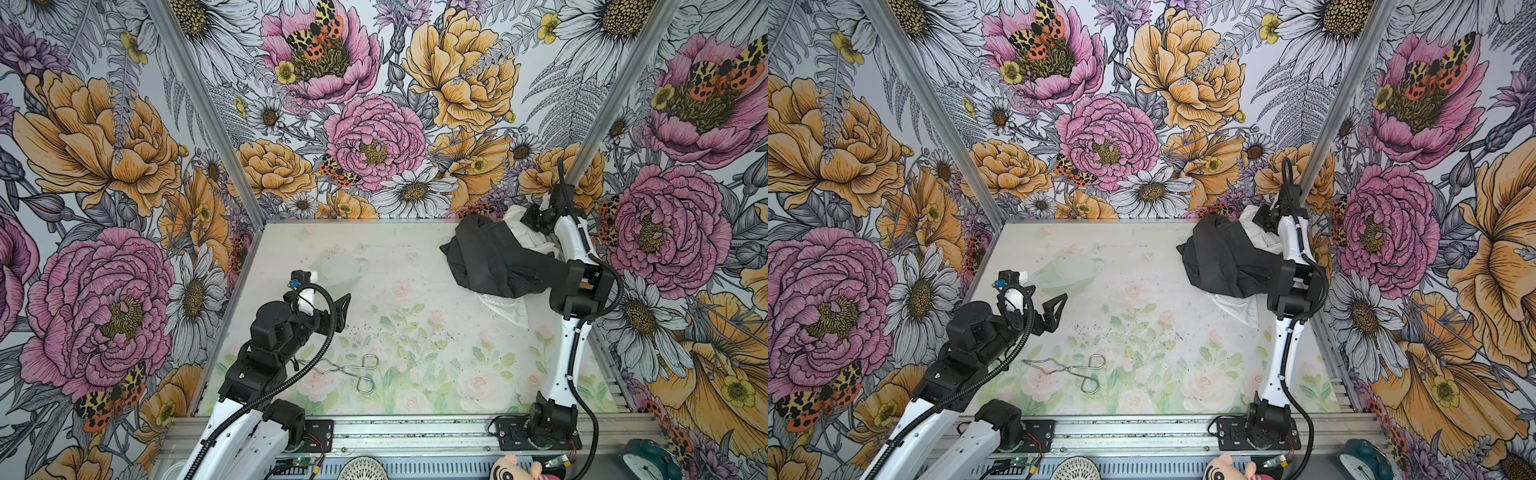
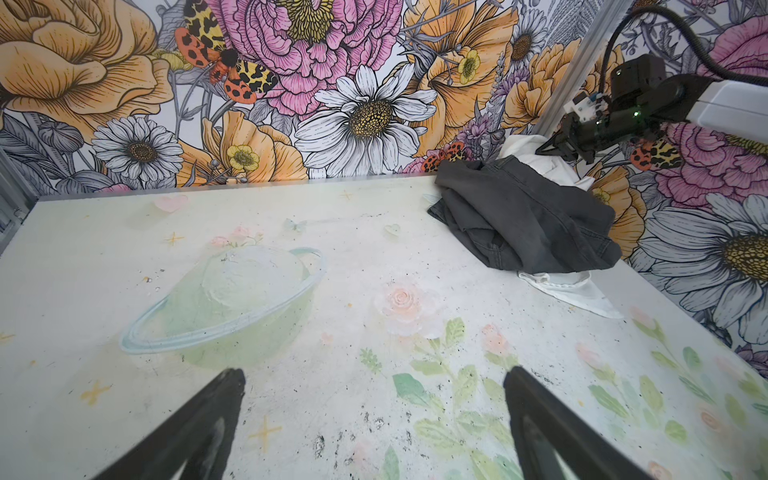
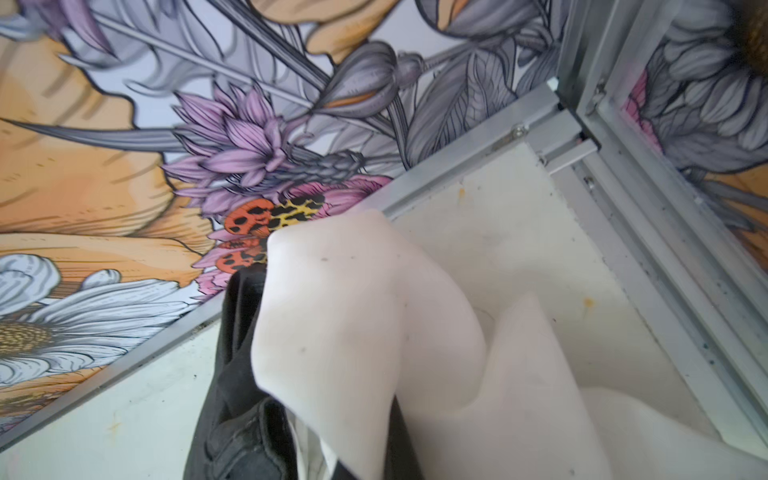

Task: Pick out a specific cloth from the pile
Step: 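Grasp the white shirt with the right gripper and lift it upward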

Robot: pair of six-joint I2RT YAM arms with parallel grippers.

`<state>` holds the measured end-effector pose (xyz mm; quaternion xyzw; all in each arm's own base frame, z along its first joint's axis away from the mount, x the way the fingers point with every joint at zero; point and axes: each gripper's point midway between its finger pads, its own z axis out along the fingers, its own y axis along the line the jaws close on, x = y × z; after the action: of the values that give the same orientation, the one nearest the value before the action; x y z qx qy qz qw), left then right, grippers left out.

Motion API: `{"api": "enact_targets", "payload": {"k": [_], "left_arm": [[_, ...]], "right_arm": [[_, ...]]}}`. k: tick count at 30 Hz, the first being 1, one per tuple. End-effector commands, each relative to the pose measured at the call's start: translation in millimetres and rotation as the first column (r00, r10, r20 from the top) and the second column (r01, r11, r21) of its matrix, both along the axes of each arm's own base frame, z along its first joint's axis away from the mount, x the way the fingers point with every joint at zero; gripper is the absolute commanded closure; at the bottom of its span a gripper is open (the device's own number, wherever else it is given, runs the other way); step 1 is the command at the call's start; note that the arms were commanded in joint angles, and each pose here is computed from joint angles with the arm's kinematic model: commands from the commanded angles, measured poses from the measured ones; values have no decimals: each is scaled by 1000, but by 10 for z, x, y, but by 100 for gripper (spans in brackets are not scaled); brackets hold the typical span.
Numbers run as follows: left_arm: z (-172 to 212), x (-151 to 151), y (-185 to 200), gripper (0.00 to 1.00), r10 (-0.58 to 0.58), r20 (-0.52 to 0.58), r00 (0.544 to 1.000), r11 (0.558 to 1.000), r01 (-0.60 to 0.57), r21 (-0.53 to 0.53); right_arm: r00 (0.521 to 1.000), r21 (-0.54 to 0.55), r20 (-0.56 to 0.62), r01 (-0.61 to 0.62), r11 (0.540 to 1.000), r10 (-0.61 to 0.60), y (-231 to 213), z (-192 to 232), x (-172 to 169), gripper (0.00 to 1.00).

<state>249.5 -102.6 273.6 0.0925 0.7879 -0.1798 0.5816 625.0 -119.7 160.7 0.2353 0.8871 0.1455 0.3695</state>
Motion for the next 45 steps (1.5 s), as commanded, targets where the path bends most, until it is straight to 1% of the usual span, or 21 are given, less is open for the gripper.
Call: {"api": "enact_targets", "payload": {"k": [1, 6, 12, 19, 26, 37, 40, 45], "left_arm": [[-9, -20, 3, 1, -5, -4, 1000, 1000, 5, -15], [-12, -19, 4, 1, -5, -4, 1000, 1000, 5, -15], [-12, -19, 3, 1, -5, -4, 1000, 1000, 5, -15], [-9, -23, 5, 1, -4, -2, 1000, 1000, 4, -15], [-18, -17, 5, 1, -4, -5, 1000, 1000, 3, -14], [-23, -14, 13, 1, 0, -6, 1000, 1000, 0, -13], [-24, -15, 13, 1, 1, -6, 1000, 1000, -1, -13], [-28, -13, 13, 1, 0, -7, 1000, 1000, -1, -12]], "right_arm": [[968, -43, 249, -6, 999, 17, 89, 1206, 42, 100], [936, -68, 349, -17, 998, 39, 207, 1736, 9, 100], [895, -99, 440, -34, 995, 74, 365, 2211, -41, 100], [848, -126, 522, -31, 992, 93, 469, 2638, -118, 100], [785, -188, 607, -10, 982, 124, 578, 3079, -238, 100], [699, -215, 703, 35, 976, 130, 662, 3608, -446, 100], [672, -216, 727, 32, 976, 139, 737, 3751, -514, 100], [605, -222, 779, 19, 975, 165, 934, 4061, -670, 100]]}}
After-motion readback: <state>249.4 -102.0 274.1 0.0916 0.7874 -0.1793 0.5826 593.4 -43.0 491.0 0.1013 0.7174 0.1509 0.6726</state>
